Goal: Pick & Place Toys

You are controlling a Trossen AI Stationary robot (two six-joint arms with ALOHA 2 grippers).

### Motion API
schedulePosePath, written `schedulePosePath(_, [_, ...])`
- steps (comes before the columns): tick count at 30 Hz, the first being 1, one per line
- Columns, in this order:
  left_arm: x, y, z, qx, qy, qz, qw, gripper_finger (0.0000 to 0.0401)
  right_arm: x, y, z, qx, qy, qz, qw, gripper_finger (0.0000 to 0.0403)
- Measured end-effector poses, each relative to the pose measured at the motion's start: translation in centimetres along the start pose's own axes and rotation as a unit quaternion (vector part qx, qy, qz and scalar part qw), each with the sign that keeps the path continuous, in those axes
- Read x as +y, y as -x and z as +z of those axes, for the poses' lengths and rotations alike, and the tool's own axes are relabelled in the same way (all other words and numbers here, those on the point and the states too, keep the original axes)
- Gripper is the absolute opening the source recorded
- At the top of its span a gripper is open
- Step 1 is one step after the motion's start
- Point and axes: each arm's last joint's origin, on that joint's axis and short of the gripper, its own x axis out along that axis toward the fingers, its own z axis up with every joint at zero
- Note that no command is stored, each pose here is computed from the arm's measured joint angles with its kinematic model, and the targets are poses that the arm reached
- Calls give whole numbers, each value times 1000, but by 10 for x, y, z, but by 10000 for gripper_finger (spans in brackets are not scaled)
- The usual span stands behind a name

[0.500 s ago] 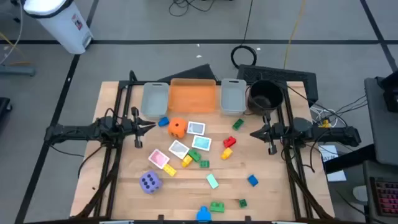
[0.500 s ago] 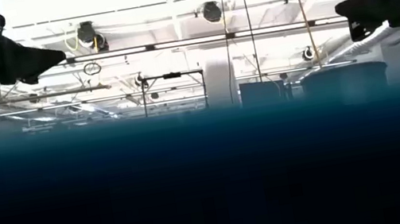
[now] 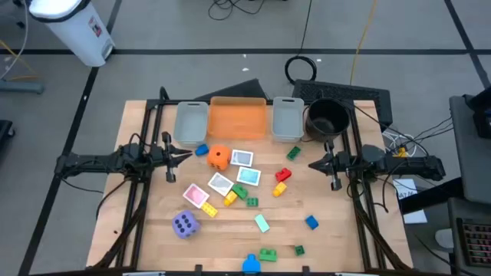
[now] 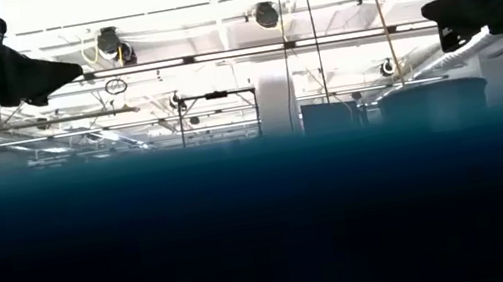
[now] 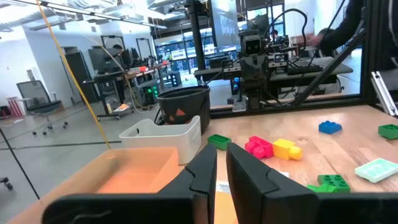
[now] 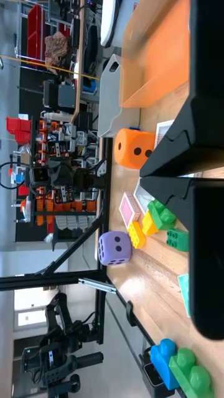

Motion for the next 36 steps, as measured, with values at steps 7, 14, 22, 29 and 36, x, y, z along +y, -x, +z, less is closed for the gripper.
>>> schedulePosePath(7, [0, 0, 0, 0, 0, 0, 1000, 47, 0, 0, 0, 0, 0, 0, 1000, 0])
schedulePosePath(14, [0, 0, 0, 0, 0, 0, 1000, 47, 0, 0, 0, 0, 0, 0, 1000, 0])
schedulePosePath(22, [0, 0, 0, 0, 0, 0, 1000, 47, 0, 0, 0, 0, 0, 0, 1000, 0])
schedulePosePath(29, [0, 0, 0, 0, 0, 0, 1000, 47, 0, 0, 1, -7, 0, 1, 1000, 0])
schedulePosePath(36, [0, 0, 0, 0, 0, 0, 1000, 47, 0, 2, 25, -127, -101, 12, 987, 0])
